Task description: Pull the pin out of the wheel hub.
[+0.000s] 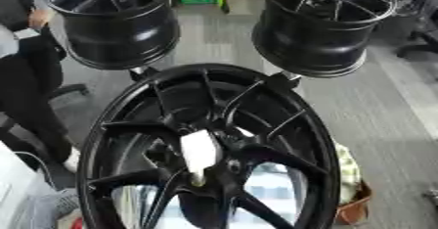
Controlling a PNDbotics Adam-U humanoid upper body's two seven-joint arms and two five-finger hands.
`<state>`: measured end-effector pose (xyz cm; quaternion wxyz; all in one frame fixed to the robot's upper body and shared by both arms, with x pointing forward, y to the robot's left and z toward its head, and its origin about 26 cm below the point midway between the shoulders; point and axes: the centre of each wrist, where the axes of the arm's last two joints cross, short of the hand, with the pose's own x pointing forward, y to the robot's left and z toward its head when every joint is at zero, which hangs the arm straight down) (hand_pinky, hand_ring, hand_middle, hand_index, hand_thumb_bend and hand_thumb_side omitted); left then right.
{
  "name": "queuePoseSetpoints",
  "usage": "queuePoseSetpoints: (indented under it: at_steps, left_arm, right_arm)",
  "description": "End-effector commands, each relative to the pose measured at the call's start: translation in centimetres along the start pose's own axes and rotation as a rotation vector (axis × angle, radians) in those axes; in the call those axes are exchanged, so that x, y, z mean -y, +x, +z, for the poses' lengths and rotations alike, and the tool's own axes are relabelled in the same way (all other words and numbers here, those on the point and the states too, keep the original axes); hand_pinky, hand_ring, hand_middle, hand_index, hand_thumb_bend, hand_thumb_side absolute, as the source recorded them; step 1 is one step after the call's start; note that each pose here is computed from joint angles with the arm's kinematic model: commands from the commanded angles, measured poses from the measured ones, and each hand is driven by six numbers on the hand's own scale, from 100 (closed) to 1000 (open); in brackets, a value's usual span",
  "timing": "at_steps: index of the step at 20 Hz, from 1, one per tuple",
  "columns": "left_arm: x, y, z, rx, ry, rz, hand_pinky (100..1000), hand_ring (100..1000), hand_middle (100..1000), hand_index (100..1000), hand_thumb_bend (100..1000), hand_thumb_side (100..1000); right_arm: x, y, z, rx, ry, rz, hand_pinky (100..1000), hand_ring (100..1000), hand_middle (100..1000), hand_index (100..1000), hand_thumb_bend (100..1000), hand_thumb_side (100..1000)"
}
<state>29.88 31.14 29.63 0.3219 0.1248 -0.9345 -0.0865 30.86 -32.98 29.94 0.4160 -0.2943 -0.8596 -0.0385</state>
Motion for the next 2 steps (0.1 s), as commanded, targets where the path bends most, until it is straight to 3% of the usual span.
queuePoseSetpoints:
  at_steps: [1, 2]
  left_arm:
    - [0.07, 0.03, 0.52, 0.075, 0.042, 0.016, 750, 748, 665, 828, 154, 580]
    - [0.21, -0.35, 0.97, 0.073, 0.055, 0.021, 749, 747, 663, 830, 161, 585]
  right_arm:
    - [0.58, 1.51, -0.39, 0.066, -0.009, 0.012, 786, 665, 561, 723, 477, 303]
    - [0.59, 1.56, -0.36, 0.068, -0.01, 0.012, 785, 666, 562, 723, 478, 302]
